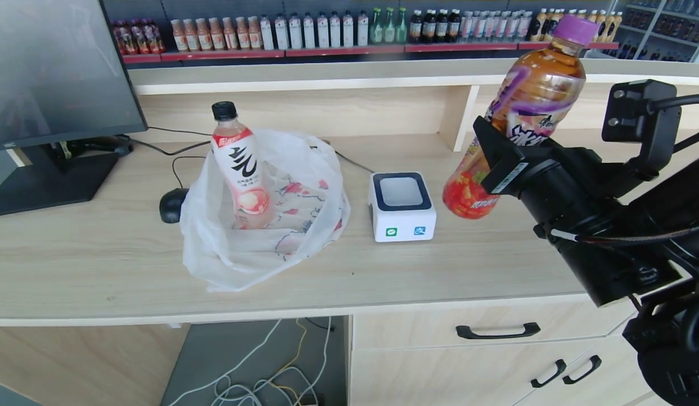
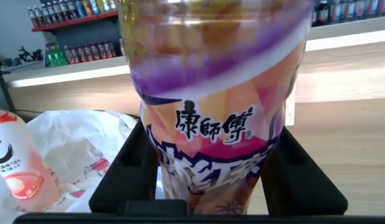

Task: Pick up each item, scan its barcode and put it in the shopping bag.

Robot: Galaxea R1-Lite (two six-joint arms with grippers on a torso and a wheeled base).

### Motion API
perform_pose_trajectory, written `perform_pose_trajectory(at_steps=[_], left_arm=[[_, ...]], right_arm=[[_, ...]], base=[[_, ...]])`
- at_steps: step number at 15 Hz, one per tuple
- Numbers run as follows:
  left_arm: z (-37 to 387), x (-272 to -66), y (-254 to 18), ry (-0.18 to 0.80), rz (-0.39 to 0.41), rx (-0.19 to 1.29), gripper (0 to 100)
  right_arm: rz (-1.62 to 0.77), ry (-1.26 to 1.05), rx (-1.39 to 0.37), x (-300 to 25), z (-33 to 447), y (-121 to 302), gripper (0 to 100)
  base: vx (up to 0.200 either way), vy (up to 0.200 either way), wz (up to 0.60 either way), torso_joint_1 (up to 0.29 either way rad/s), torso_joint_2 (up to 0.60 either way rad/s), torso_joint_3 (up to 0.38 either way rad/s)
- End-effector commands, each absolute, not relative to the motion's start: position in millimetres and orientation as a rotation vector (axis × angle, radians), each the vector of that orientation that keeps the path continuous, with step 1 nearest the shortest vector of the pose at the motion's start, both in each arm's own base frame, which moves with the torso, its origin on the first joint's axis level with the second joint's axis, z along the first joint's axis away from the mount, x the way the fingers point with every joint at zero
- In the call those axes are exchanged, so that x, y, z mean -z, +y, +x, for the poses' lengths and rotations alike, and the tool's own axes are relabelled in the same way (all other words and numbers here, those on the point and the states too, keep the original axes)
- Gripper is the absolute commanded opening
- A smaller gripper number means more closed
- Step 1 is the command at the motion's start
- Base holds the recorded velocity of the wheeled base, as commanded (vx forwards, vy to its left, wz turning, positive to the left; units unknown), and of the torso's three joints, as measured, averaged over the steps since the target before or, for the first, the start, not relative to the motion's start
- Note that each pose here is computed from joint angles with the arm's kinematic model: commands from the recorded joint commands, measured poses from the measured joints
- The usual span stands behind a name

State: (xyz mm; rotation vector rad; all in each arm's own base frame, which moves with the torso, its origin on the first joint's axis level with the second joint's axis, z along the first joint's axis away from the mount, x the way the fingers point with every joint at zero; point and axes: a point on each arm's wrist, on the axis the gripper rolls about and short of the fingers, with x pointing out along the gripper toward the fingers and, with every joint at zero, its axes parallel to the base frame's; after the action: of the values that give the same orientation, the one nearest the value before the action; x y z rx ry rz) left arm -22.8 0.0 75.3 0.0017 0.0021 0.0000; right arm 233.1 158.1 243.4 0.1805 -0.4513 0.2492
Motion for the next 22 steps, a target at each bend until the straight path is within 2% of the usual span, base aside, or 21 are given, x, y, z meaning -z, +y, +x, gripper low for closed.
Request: perform_pose_trajectory(at_steps=[1,7,11,19,22], left_arm=[[-22.7,-75.4,0.0,0.003,0.005,0.000,100],[-22.7,-75.4,0.0,0.003,0.005,0.000,100],[-22.8,-75.3,0.0,0.002,0.005,0.000,100],[-22.8,-75.3,0.0,0.002,0.005,0.000,100],[-22.8,-75.3,0.0,0.002,0.005,0.000,100]], right_arm=[[0.181,-0.456,-0.239,-244.5,233.6,155.0,0],[0.165,-0.454,-0.232,-245.7,230.6,147.9,0],[0.117,-0.410,-0.345,-243.2,240.0,156.2,0],[0.446,-0.348,-0.384,-245.6,284.3,174.5,0],[0.567,-0.332,-0.380,-248.1,287.5,175.8,0]], base=[[0.000,0.200,0.00,0.007,0.00,-0.002],[0.000,0.000,0.00,0.000,0.00,0.000],[0.000,0.000,0.00,0.000,0.00,0.000],[0.000,0.000,0.00,0.000,0.00,0.000],[0.000,0.000,0.00,0.000,0.00,0.000]])
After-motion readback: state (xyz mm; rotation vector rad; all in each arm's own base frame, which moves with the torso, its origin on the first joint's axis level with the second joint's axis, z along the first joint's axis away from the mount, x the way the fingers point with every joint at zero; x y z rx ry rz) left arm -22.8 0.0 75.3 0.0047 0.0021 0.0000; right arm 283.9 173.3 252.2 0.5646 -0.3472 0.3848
